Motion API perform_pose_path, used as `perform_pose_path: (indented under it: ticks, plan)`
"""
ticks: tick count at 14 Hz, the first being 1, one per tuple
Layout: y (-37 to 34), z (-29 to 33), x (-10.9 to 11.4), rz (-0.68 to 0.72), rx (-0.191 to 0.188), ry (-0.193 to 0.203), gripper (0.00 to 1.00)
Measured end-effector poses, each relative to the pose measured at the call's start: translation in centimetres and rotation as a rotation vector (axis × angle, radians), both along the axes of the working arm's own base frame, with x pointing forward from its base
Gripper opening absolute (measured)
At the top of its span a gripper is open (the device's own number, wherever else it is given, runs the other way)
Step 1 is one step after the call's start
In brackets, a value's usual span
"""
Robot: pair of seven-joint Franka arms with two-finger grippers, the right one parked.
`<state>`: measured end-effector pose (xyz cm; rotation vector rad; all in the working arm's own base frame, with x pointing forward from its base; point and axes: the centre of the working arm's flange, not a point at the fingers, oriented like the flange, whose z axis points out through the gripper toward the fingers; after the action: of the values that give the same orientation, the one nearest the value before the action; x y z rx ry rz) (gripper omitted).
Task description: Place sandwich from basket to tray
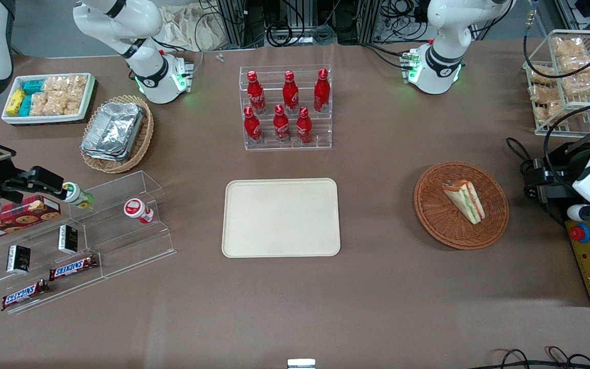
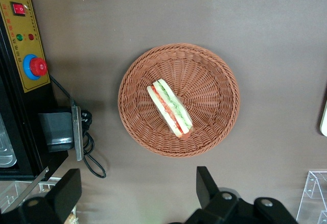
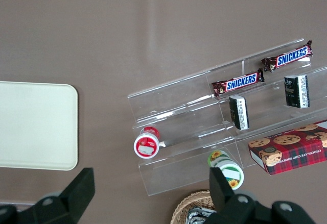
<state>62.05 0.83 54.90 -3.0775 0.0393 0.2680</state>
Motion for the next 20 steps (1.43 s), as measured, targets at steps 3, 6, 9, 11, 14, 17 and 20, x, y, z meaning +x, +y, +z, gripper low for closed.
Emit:
perform_pose_path:
  ticks: [3,6,9,11,14,17,20]
  plan:
    - [-0.1,0.0,0.0,0.002,0.000,-0.003,1.00]
    - [-0.1,0.1,0.1,0.011,0.001,-0.006,1.00]
    - [-0.1,0.1,0.1,0.012,0.001,-0.006,1.00]
    - [-0.1,0.1,0.1,0.014,0.002,-0.006,1.00]
    - [0.0,0.0,0.1,0.022,0.003,-0.005,1.00]
    - [0.0,-0.2,0.1,0.028,0.003,-0.002,1.00]
    - [-0.4,-1.4,-0.4,0.029,0.002,0.024,1.00]
